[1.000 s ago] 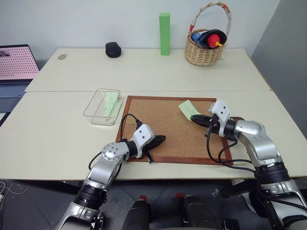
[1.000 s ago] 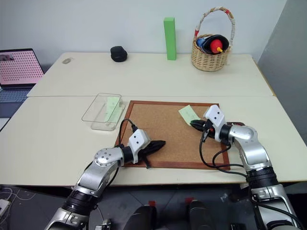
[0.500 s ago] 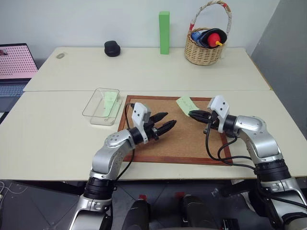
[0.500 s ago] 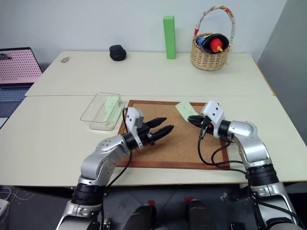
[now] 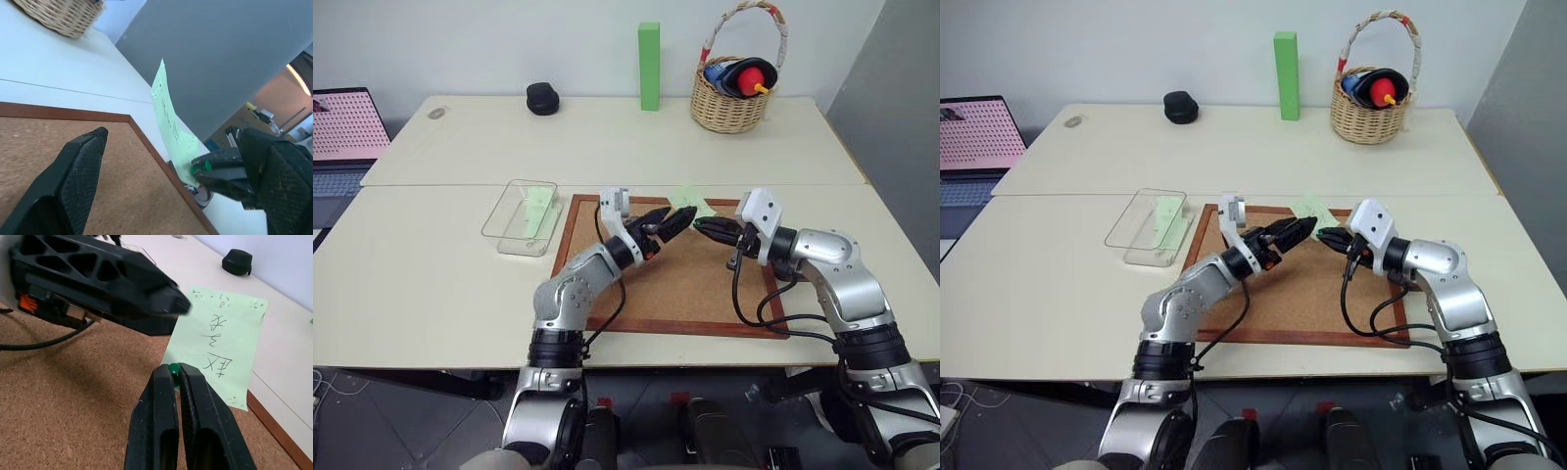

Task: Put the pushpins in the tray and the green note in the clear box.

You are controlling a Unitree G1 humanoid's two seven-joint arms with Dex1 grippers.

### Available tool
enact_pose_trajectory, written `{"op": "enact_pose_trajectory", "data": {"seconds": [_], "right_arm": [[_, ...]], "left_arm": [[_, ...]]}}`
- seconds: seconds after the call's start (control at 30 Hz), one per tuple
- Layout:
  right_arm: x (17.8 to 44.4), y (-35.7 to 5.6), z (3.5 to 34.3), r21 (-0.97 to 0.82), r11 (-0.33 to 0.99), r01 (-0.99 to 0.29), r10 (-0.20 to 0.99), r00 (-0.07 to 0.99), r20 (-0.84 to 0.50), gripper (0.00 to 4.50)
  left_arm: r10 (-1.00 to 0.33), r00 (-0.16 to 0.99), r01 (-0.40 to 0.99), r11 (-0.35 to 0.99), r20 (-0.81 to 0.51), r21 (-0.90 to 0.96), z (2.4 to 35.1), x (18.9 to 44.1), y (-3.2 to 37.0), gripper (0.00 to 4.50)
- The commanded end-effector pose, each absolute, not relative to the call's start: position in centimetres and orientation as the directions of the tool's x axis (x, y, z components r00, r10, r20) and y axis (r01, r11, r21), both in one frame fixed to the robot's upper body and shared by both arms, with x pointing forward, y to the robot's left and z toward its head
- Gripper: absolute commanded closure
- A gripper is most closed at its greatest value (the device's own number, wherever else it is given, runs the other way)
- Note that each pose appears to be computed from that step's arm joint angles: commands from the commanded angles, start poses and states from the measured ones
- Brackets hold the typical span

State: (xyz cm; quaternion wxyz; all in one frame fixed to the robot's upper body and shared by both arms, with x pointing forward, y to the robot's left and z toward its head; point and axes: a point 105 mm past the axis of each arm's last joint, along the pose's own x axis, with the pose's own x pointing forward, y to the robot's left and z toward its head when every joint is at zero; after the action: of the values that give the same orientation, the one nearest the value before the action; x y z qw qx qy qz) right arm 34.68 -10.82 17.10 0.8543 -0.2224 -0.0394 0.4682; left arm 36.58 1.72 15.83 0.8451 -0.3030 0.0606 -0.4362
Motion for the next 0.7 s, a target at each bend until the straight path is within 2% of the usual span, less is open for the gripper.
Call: {"op": "enact_pose_trajectory", "data": {"seconds": [0.03, 0.13, 0.27, 0.7], "right_arm": [[34.3, -10.4, 19.06, -0.478, 0.441, -0.759, 0.831, 0.547, -0.102, 4.5], [34.23, -10.31, 19.1, -0.479, 0.44, -0.76, 0.832, 0.546, -0.101, 4.5], [34.16, -10.25, 19.14, -0.479, 0.44, -0.76, 0.832, 0.545, -0.1, 4.5], [34.01, -10.45, 19.29, -0.492, 0.426, -0.759, 0.835, 0.54, -0.109, 4.5]], "left_arm": [[-0.794, 0.574, 0.724, 0.378, 0.2, -0.577, 16.93, 36.65, 0.47, 0.01], [-0.798, 0.566, 0.72, 0.355, 0.209, -0.596, 17.1, 36.79, -0.06, 0.01], [-0.795, 0.566, 0.706, 0.331, 0.218, -0.626, 17.14, 37.03, -0.24, 0.64], [-0.791, 0.564, 0.687, 0.29, 0.237, -0.666, 16.75, 36.85, -0.07, 3.51]]}}
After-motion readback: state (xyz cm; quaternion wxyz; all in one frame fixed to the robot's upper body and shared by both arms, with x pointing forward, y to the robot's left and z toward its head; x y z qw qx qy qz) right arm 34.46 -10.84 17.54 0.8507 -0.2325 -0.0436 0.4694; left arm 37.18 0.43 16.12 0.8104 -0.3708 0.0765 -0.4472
